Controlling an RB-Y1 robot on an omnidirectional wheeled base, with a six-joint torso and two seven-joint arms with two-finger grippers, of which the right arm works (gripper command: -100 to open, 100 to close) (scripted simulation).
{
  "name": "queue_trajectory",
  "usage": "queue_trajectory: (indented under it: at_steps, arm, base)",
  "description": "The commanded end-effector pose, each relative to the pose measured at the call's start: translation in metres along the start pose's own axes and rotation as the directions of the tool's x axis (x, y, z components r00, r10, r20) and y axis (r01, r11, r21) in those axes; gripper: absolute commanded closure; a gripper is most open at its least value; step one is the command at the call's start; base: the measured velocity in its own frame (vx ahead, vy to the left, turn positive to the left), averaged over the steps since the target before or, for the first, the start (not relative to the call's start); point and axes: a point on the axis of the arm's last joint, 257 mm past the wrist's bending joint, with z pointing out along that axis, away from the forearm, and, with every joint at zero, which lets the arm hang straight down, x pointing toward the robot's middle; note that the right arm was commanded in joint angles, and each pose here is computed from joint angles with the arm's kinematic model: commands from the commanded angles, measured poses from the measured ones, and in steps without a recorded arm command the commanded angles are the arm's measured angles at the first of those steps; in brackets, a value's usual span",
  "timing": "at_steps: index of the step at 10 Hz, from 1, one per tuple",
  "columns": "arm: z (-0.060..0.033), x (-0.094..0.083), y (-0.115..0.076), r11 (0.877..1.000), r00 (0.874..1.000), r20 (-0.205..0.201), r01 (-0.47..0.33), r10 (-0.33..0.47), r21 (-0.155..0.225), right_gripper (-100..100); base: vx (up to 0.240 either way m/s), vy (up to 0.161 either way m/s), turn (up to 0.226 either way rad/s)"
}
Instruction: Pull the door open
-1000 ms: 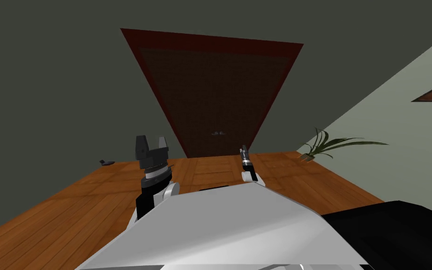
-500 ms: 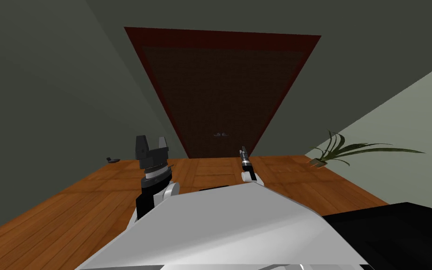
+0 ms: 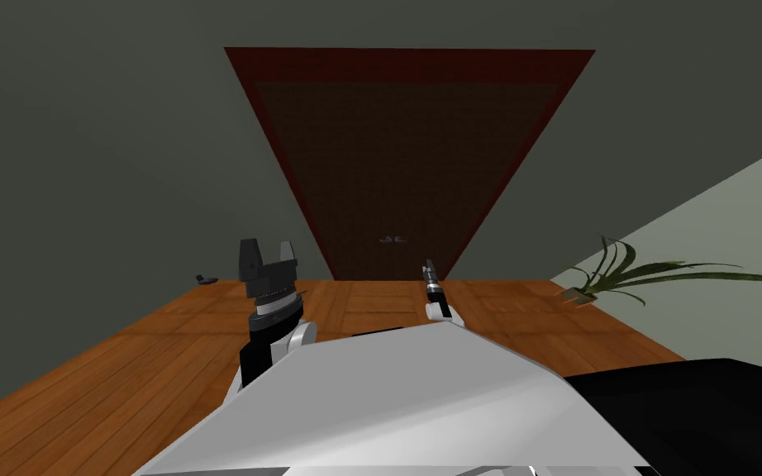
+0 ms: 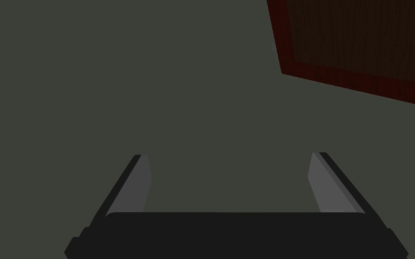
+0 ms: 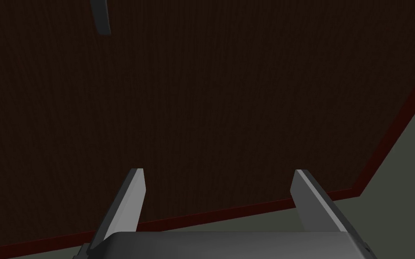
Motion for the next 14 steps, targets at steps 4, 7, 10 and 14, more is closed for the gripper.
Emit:
queue_trajectory:
  at_steps: [4,7,10,14]
  arm:
    - [-0.0028,-0.006,-0.028,0.999,1.000,0.014,-0.008,0.008,0.050,-100]
    - [-0.0049,-0.010,-0.044,0.997,1.000,0.025,-0.013,0.011,0.082,-100]
    - [-0.0063,-0.013,-0.054,0.995,0.999,0.031,-0.016,0.013,0.101,-100]
    - [-0.0096,-0.017,-0.070,0.990,0.999,0.044,-0.022,0.016,0.137,-100]
  base:
    - [0.106,0.001,0.079]
    - [0.100,-0.012,0.071]
    - [0.060,-0.003,0.046]
    - [0.097,-0.007,0.062]
